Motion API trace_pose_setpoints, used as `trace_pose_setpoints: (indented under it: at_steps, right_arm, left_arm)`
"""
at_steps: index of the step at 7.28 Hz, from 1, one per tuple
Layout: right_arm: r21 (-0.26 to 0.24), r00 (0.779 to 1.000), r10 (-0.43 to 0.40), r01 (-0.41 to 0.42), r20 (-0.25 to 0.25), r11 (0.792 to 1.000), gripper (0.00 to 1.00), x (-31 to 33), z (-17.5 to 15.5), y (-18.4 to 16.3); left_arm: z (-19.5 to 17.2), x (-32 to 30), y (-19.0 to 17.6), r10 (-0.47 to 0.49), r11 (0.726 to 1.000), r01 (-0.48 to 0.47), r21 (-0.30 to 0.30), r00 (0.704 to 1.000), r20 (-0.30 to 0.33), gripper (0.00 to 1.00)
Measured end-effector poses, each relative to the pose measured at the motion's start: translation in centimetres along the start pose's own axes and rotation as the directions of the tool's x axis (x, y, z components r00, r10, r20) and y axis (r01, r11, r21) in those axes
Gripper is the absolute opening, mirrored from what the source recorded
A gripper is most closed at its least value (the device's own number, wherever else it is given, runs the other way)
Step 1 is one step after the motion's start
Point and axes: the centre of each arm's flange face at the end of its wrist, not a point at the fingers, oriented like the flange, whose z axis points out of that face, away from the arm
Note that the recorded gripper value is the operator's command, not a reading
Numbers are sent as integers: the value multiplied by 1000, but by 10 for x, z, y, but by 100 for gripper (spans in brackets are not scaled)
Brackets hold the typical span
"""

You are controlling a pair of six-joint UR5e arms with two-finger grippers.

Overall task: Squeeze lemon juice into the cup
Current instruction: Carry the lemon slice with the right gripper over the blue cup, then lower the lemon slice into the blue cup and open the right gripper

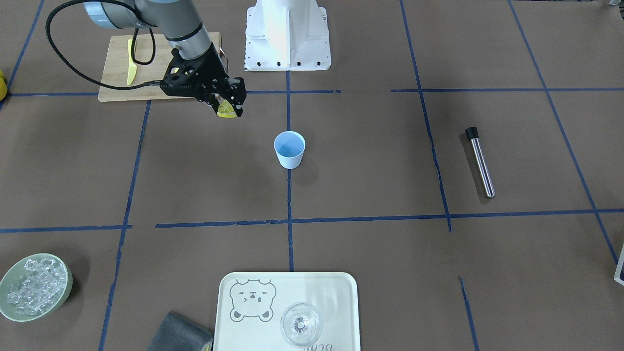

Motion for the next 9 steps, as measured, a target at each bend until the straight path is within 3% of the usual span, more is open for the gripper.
trace_pose_setpoints:
  at_steps: [4, 9]
  right_arm:
    - [26, 998, 55, -55, -2, 998, 61, -94, 36, -26]
    - [-3, 998, 63, -63, -22, 998, 64, -104, 57, -4]
  left_arm:
    - [1, -1, 3, -2, 1000, 2, -2, 1000, 0, 100]
    - [-1, 1, 4, 0, 1000, 0, 0, 1000, 0, 100]
